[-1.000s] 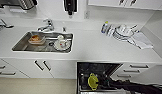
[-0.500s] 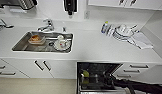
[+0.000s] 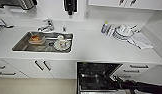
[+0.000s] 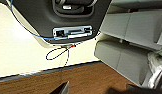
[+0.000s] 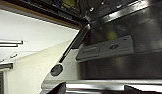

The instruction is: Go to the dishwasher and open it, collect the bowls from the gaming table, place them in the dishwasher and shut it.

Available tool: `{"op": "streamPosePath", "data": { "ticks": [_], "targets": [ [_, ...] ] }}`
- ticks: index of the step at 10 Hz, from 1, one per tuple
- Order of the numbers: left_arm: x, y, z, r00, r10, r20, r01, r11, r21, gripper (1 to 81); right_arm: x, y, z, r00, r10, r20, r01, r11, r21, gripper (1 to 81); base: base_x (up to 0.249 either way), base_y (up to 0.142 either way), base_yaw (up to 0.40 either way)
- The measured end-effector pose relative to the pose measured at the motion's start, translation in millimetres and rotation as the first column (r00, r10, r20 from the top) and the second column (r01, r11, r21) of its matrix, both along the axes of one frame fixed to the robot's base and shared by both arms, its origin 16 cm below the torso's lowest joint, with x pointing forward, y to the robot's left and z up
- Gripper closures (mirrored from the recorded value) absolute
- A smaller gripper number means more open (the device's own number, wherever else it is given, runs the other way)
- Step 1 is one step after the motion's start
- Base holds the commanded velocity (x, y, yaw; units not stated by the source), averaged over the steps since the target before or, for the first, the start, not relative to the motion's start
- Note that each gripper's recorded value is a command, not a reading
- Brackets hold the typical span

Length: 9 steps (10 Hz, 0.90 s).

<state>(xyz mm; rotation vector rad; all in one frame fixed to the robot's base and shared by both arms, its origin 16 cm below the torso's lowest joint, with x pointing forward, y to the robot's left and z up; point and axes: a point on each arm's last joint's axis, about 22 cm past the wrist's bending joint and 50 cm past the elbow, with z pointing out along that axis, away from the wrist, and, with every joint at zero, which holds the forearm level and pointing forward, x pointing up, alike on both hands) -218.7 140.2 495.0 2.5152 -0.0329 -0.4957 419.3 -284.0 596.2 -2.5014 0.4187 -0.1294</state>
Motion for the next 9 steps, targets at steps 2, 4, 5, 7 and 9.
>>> {"op": "streamPosePath", "data": {
  "ticks": [2, 4, 5, 7, 9],
  "targets": [
    [5.2, -5.4, -5.7, 0.9998, 0.018, 0.002, -0.018, 0.9997, 0.018, 1.0, -74.9, -35.5, -10.7, 0.9922, -0.004, -0.124, 0.0, 1.0, -0.031, 1.0, 0.0, 0.0, 0.0],
    [9.0, 7.6, -11.7, 0.9999, 0.013, 0.007, -0.013, 0.999, 0.044, 1.0, -152.6, -37.9, -15.8, 0.9714, 0.003, -0.237, -0.006, 1.0, -0.014, 1.0, 0.0, 0.0, 0.0],
    [14.0, 15.5, -15.9, 0.9999, 0.01, 0.013, -0.011, 0.9984, 0.055, 1.0, -185.4, -43.9, -13.5, 0.9598, 0.0, -0.281, -0.003, 1.0, -0.012, 1.0, 0.0, 0.0, 0.0],
    [17.6, 16.6, -18.1, 0.9998, 0.012, 0.018, -0.013, 0.9983, 0.058, 1.0, -242.0, -58.1, -7.5, 0.9367, -0.01, -0.35, 0.004, 1.0, -0.02, 1.0, 0.0, 0.0, 0.0],
    [24.3, 25.7, -21.1, 0.9996, 0.007, 0.029, -0.008, 0.9978, 0.066, 1.0, -288.1, -54.9, -6.4, 0.9196, -0.018, -0.392, 0.015, 1.0, -0.013, 1.0, 0.0, 0.0, 0.0]
  ]
}}
